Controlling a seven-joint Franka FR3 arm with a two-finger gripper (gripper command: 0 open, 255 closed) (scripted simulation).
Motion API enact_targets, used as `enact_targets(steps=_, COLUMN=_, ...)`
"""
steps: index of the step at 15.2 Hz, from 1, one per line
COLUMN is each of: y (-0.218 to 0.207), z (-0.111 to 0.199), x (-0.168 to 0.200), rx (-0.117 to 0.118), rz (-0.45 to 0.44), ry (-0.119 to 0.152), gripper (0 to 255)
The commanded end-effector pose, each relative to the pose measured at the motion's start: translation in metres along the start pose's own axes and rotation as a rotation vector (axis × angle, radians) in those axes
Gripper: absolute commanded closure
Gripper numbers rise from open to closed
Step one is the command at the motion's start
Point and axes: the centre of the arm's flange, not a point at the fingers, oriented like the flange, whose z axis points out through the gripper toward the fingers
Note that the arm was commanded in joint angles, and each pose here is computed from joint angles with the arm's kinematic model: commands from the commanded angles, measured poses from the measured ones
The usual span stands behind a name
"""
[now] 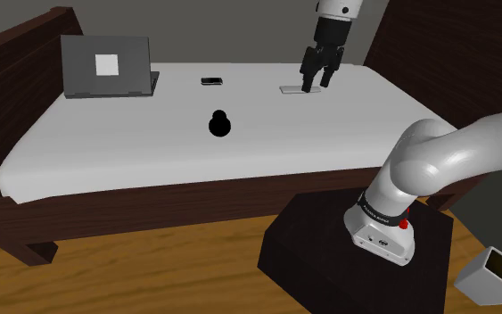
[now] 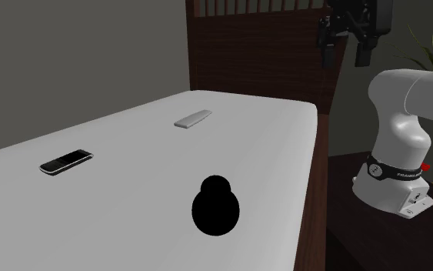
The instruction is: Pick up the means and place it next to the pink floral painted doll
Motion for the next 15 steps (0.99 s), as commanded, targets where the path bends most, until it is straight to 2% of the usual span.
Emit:
enact_targets(steps=1, y=0.000, z=0.000, x=0.000, rx=0.000, rz=0.000, ry=0.000, gripper=0)
enact_targets(steps=15, y=0.165, z=0.048, x=0.047, rx=-0.045, rz=-0.319, ry=-0.004, gripper=0)
